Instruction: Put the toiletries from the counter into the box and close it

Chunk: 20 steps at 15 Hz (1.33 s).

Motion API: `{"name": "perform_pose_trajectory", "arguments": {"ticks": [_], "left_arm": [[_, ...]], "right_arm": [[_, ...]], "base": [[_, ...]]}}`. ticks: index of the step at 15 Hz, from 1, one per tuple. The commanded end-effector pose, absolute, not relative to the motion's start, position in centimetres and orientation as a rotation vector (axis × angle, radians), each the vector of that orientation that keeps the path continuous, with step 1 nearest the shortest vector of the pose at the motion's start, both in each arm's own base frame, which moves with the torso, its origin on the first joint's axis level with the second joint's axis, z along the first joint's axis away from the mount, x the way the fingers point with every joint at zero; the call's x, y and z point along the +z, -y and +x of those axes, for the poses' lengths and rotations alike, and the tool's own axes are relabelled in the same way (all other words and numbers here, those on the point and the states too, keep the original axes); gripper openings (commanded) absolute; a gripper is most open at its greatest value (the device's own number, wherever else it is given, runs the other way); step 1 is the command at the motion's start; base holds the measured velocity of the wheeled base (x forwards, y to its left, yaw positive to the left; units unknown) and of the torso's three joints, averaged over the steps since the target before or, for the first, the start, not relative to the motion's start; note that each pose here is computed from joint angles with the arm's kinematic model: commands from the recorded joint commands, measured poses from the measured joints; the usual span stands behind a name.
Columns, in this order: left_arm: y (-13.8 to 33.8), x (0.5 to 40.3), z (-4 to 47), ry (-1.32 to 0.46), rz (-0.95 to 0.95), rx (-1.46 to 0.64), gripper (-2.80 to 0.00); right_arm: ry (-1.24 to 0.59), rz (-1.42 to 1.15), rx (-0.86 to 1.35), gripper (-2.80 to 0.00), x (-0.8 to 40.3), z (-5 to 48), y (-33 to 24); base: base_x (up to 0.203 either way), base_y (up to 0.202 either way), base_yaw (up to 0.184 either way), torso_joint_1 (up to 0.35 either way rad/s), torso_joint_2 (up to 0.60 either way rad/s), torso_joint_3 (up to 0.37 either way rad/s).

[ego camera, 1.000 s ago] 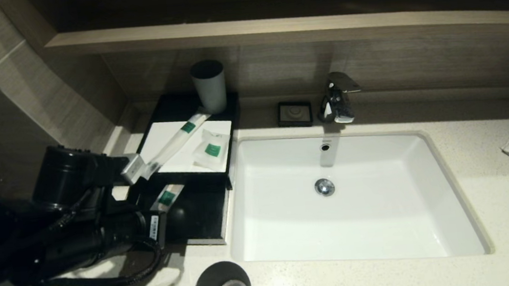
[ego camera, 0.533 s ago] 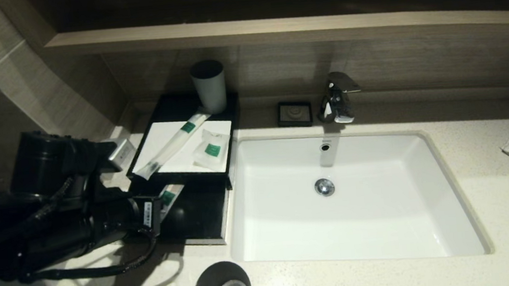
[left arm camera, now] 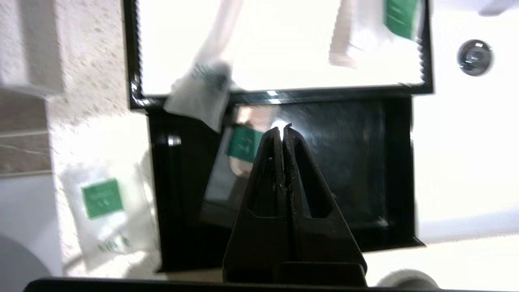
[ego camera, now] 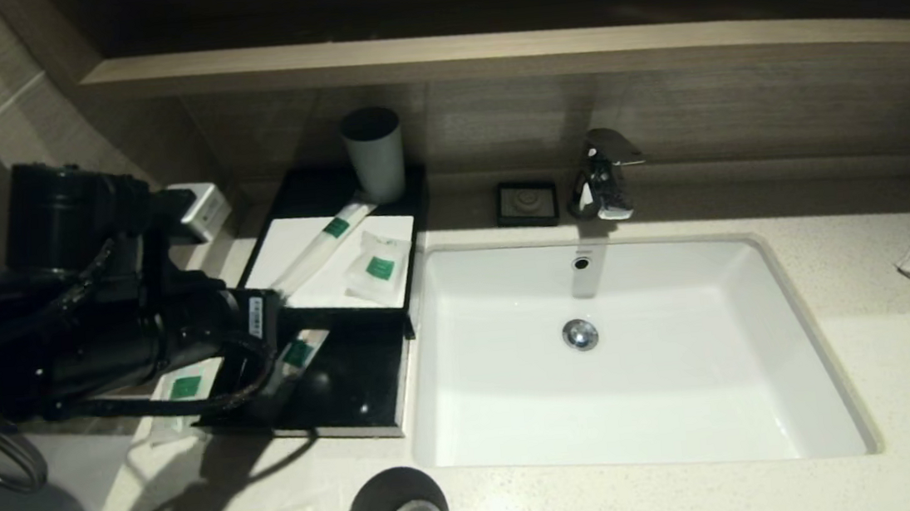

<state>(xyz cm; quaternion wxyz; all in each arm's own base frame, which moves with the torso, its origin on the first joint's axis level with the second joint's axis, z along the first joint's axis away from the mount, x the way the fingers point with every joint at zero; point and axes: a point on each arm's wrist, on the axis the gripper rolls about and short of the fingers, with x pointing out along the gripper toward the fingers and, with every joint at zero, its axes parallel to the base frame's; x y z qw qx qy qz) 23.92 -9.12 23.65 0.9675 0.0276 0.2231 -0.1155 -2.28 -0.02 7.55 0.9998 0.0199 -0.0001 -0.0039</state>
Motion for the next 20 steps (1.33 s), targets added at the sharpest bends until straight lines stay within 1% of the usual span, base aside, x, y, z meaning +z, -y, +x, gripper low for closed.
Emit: {"name": "perform_pose_trajectory", "arguments": {"ticks": [1, 4, 6, 11, 13, 16, 20], "left_arm": [[8.8, 22.8, 26.2, -0.472, 0.075, -0.200, -2.80], [7.9, 22.4, 28.1, -0.435, 0.116, -0.171, -2.80], [7.0, 23.0, 28.8, -0.399, 0.123, -0.156, -2.80], [5.0, 24.5, 28.4, -0.349, 0.069, -0.269, -2.80], [4.5, 24.7, 28.2, -0.336, 0.077, -0.310, -2.80], [3.7, 24.2, 28.2, -0.345, 0.102, -0.361, -2.80], [3.5, 23.5, 28.0, -0.367, 0.104, -0.369, -2.80]], "right_arm": [[-0.001, 0.040, -0.008, -2.80, 7.6, -2.3, 0.0], [-0.001, 0.040, -0.008, -2.80, 7.6, -2.3, 0.0], [0.000, 0.040, -0.008, -2.80, 7.5, -2.3, 0.0], [0.000, 0.040, -0.008, -2.80, 7.5, -2.3, 0.0], [0.000, 0.040, -0.008, -2.80, 7.5, -2.3, 0.0], [0.000, 0.040, -0.008, -2.80, 7.5, -2.3, 0.0], [0.000, 0.040, -0.008, -2.80, 7.5, -2.3, 0.0]], "base": [[0.000, 0.000, 0.000, 0.000, 0.00, 0.000], [0.000, 0.000, 0.000, 0.000, 0.00, 0.000], [0.000, 0.000, 0.000, 0.000, 0.00, 0.000], [0.000, 0.000, 0.000, 0.000, 0.00, 0.000], [0.000, 0.000, 0.000, 0.000, 0.00, 0.000], [0.000, 0.000, 0.000, 0.000, 0.00, 0.000], [0.000, 0.000, 0.000, 0.000, 0.00, 0.000]]}}
